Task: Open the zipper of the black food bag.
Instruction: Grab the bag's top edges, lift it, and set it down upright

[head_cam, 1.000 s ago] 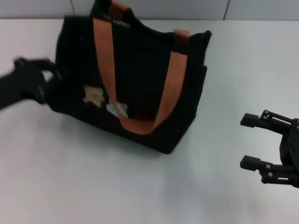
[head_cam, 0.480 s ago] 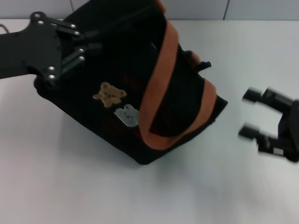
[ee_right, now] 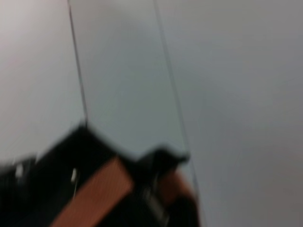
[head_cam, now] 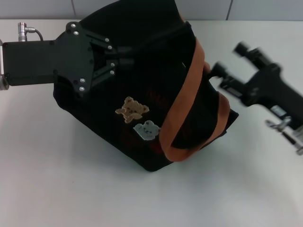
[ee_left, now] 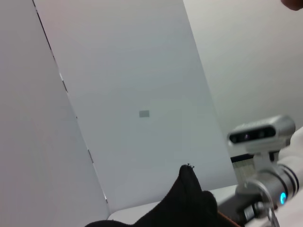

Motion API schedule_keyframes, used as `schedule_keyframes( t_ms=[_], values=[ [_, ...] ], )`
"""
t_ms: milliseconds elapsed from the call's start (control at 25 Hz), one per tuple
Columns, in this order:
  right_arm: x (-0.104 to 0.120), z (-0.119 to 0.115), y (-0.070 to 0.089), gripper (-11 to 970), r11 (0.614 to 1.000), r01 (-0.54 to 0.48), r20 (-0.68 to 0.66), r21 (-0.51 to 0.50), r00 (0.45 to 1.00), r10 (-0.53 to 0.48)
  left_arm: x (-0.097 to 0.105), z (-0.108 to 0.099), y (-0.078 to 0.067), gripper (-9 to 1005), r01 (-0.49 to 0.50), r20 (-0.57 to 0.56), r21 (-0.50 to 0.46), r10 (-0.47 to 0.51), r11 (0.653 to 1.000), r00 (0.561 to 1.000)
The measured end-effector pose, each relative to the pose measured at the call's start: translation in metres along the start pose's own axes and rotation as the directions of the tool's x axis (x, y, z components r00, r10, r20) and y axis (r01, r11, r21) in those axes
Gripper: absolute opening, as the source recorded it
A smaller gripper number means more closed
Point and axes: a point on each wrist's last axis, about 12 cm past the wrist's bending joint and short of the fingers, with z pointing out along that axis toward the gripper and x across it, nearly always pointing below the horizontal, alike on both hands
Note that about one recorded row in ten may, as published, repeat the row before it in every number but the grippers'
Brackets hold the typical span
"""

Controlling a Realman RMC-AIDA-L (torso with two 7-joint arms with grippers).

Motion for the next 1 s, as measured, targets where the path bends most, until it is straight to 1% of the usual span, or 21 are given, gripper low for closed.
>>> schedule_keyframes(
  t_ms=[80, 200, 400, 520, 680, 840, 960, 1000],
  values=[
    [0.010, 0.010, 0.006, 835, 0.999, -0.013, -0.071, -0.035, 0.997, 0.010, 0.000, 0.001, 0.000, 99, -0.001, 0.004, 0.003, 0.001, 1.000, 1.000],
    [0.020, 0.019, 0.018, 835, 0.995, -0.040, -0.134, -0.090, 0.991, 0.027, -0.001, 0.002, 0.000, 98, -0.003, 0.013, 0.001, 0.003, 1.000, 1.000],
    [0.027, 0.031, 0.041, 836, 0.982, -0.087, -0.144, -0.170, 0.988, 0.063, -0.004, 0.003, 0.000, 98, -0.016, 0.041, 0.000, 0.016, 1.000, 0.999],
    [0.028, 0.035, 0.050, 837, 0.982, -0.076, -0.122, -0.176, 0.991, 0.055, -0.004, 0.005, -0.001, 97, -0.025, 0.044, 0.009, 0.025, 1.000, 0.999],
    [0.028, 0.032, 0.050, 835, 0.990, -0.071, -0.088, -0.125, 0.994, 0.060, -0.004, 0.008, -0.002, 97, -0.025, 0.044, 0.024, 0.024, 0.999, 0.999],
    [0.027, 0.020, 0.042, 837, 0.998, -0.043, -0.043, -0.040, 0.998, 0.041, 0.000, 0.008, -0.007, 96, -0.017, 0.043, 0.030, 0.015, 0.999, 0.999],
    [0.025, 0.012, 0.039, 837, 0.999, 0.036, -0.011, 0.004, 0.999, -0.036, 0.005, 0.009, -0.010, 96, -0.006, 0.048, 0.035, 0.004, 0.999, 0.999],
    [0.025, 0.010, 0.038, 836, 0.995, 0.098, -0.004, 0.016, 0.995, -0.098, 0.007, 0.009, -0.012, 96, 0.002, 0.050, 0.035, -0.003, 0.999, 0.999]
  ],
)
